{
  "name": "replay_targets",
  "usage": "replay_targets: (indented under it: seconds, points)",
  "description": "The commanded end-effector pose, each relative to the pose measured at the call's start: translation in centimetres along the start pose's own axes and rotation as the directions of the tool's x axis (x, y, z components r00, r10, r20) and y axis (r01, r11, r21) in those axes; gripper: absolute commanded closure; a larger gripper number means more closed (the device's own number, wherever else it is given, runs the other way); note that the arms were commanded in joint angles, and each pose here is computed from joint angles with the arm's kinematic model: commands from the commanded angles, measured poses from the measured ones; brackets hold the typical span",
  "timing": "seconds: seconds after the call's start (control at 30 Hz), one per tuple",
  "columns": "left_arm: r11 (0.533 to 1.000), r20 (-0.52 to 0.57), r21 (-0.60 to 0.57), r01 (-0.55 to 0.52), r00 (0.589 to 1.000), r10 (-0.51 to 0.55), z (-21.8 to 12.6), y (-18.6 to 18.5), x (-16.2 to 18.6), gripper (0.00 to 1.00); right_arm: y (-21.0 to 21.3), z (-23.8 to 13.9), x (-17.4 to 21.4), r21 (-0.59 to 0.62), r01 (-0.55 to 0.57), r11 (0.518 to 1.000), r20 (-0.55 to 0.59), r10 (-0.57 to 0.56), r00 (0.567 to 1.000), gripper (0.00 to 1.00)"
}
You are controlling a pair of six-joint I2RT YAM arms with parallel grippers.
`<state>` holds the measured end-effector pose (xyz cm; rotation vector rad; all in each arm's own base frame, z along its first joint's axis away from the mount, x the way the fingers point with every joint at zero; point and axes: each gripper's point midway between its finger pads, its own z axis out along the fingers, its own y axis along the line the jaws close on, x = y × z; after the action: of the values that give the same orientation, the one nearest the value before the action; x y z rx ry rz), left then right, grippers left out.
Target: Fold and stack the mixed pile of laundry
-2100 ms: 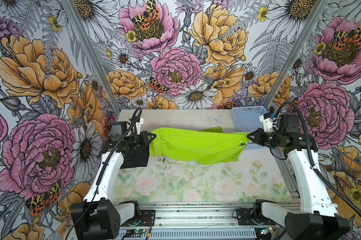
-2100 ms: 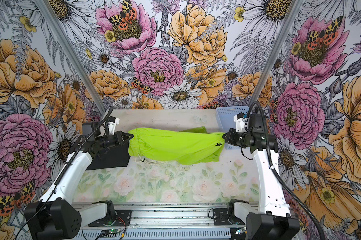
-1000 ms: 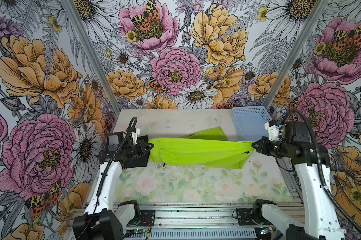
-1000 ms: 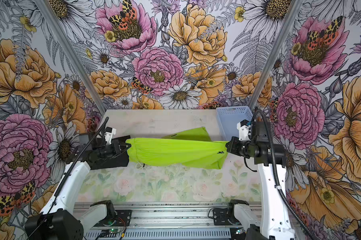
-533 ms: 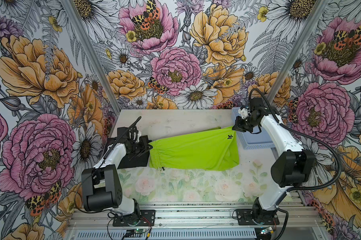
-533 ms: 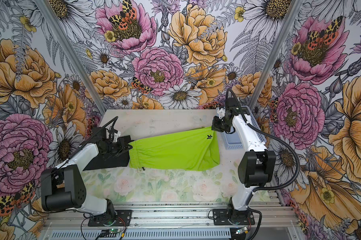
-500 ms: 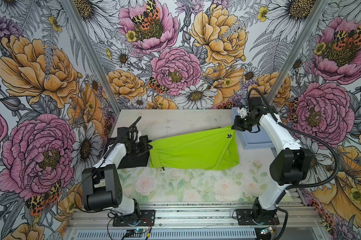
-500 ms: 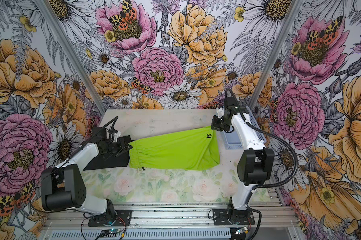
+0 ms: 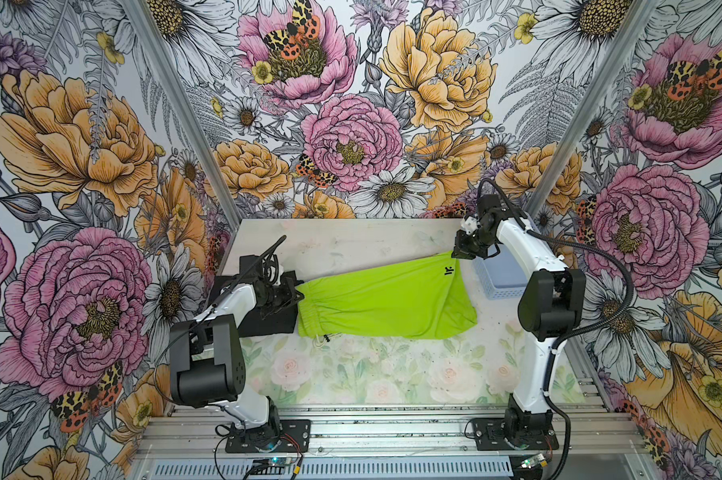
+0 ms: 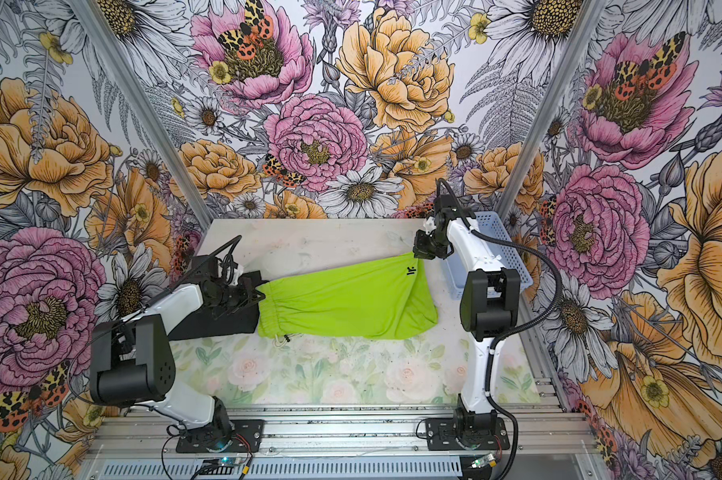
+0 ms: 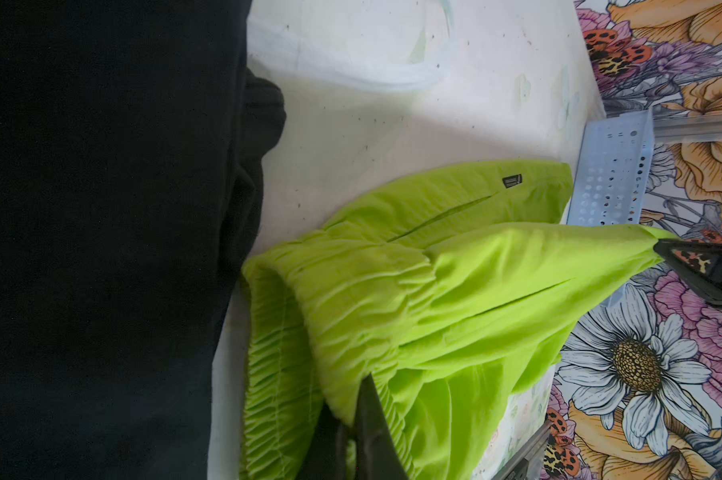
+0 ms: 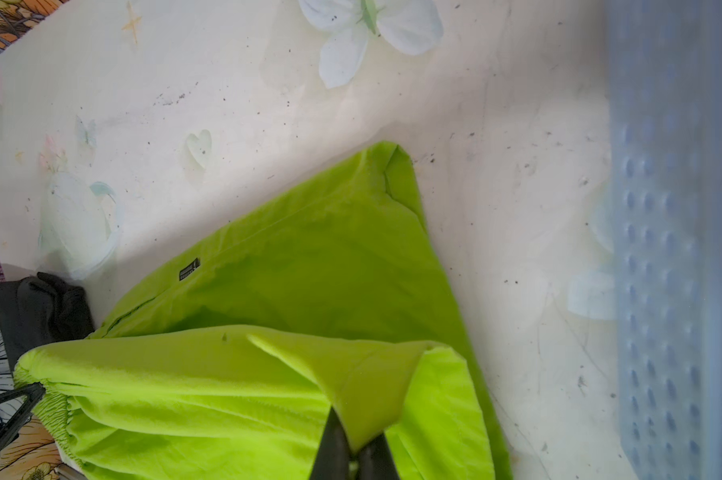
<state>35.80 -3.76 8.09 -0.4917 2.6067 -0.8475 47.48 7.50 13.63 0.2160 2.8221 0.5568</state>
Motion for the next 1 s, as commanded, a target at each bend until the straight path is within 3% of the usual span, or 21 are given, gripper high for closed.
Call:
replay_targets:
  seconds: [0.0,0.1,0.23,0.4,0.67,0.97]
  points:
    - [0.976,0.096,-0.218,0.008,0.995,0.014,-0.9,4.5,-2.5,1.00,-5.2,-1.1,-4.8,0.198,-0.045,0.979,0.164,0.012,0.986,1.00]
    - [0.975,0.083,-0.222,0.008,0.996,0.011,-0.6,4.7,-2.2,1.00,-4.7,0.2,-5.6,0.146,-0.016,0.989,0.161,-0.008,0.987,0.98]
    - [0.975,0.064,-0.220,0.007,0.998,0.007,0.0,4.7,-1.8,1.00,-4.1,-0.3,-5.8,0.134,0.007,0.991,0.171,-0.030,0.985,0.68]
    - [0.976,0.057,-0.218,0.006,0.998,0.007,0.2,4.4,-1.7,1.00,-4.7,-2.8,-3.0,0.149,0.001,0.989,0.186,-0.029,0.982,0.55]
    - [0.978,0.040,-0.207,-0.020,0.999,0.029,0.7,3.6,-1.7,1.00,-1.2,0.0,5.8,-0.055,0.084,0.995,0.037,-0.082,0.996,0.58]
    - [0.980,0.011,-0.195,-0.051,0.998,0.054,1.7,3.2,-1.8,1.00,-1.4,3.8,11.7,-0.060,0.053,0.997,-0.084,-0.058,0.995,0.65]
